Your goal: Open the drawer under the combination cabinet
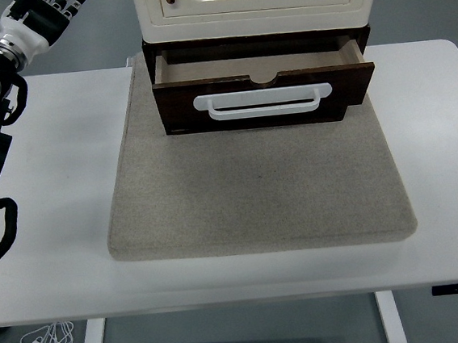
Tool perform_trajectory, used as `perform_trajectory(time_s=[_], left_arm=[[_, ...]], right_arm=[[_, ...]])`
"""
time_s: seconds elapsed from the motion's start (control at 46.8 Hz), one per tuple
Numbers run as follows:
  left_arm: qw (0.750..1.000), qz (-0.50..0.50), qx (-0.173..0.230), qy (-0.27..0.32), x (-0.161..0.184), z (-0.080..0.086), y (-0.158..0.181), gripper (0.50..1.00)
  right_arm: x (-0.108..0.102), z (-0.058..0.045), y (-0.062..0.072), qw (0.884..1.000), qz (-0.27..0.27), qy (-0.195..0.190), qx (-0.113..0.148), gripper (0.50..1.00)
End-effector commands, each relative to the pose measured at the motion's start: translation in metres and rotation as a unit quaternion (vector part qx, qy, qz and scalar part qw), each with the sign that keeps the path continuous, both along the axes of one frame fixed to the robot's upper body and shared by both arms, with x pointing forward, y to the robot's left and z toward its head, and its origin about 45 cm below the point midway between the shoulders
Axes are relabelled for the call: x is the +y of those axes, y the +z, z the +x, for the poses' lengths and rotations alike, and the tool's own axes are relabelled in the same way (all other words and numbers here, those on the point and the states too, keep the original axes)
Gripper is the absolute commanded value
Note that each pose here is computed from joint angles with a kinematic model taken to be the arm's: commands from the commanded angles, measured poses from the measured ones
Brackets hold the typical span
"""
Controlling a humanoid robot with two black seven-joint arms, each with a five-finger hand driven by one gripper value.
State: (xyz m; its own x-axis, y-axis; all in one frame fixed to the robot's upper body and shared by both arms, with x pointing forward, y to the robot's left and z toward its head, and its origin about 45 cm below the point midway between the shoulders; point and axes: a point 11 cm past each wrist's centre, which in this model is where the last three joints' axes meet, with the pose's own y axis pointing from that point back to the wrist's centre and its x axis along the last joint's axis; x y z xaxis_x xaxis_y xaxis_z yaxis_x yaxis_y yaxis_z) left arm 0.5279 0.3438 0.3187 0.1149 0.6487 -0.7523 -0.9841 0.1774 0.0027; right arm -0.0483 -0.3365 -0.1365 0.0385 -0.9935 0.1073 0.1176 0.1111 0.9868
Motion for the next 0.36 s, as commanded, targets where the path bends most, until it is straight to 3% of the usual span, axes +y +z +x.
perform_trajectory(time_s=[0.0,0.342], left_arm=[[1.000,-0.002,-0.003,-0.009,-0.005,-0.001,-0.006,1.000],[0.999,0.000,-0.020,-0.034,-0.019,-0.004,-0.022,1.000]], right_arm=[[0.000,0.000,0.000,1.000,0.000,-0.001,0.000,0.928],[0.000,-0.001,0.000,1.000,0.000,-0.007,0.000,0.928]])
